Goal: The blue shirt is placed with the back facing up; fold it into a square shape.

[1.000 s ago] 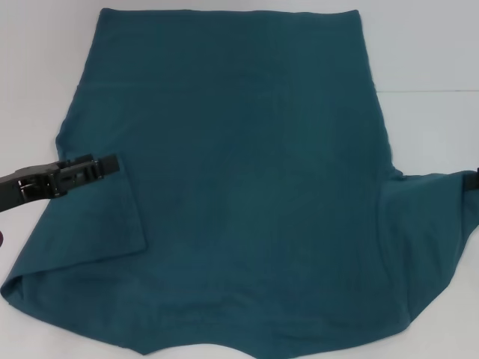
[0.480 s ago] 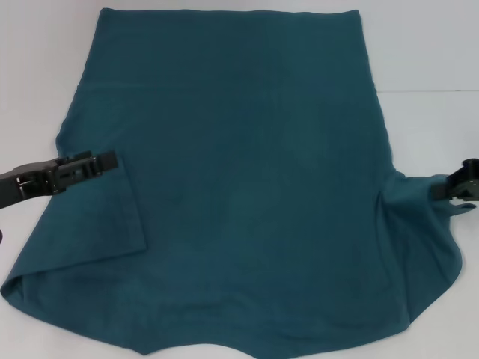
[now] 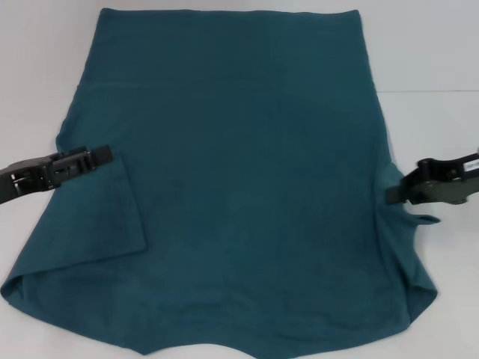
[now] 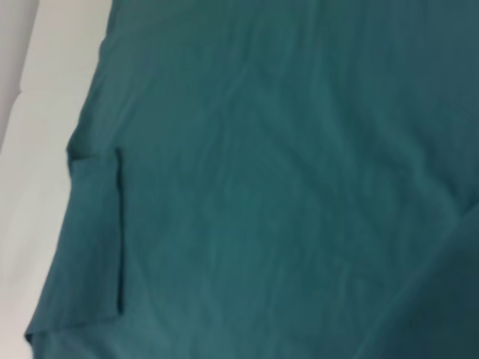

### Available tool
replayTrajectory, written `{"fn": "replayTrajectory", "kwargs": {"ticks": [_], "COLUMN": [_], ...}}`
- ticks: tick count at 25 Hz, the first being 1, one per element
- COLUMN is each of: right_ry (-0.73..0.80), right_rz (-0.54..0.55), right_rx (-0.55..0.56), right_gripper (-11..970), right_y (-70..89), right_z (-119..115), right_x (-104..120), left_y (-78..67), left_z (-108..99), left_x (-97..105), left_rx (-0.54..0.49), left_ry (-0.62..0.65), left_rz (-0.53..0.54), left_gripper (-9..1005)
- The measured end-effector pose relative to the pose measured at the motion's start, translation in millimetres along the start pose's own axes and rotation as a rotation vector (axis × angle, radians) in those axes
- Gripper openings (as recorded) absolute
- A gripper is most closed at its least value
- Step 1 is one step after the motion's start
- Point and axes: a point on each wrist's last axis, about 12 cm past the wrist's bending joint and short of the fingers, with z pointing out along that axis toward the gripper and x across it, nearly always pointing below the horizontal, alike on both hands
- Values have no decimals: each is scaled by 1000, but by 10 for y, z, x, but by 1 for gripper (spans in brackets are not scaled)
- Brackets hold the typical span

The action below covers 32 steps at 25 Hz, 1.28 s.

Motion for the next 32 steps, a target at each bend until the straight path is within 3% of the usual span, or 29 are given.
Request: {"fn": "replayTrajectory", "kwargs": {"ticks": [9, 19, 27, 32], "right_ry": [13, -52, -27, -41], "right_rz": [-24, 23, -7, -34], "right_rx": [-27, -61, -42, -111], "right_gripper": [26, 28, 30, 136], "right_y": [145, 121, 144, 207], "right_z": [192, 254, 315, 381], "right_x": [-38, -48, -45, -31], "left_y": [4, 19, 26, 38], "left_z": [-11, -55, -67, -81], "left_x": [-4, -9, -13, -3], "left_rx": [-1, -10, -15, -24], "left_ry": [-18, -44, -51, -56], "left_rz": [2, 3, 4, 2], "left_gripper": [723, 724, 724, 723]}}
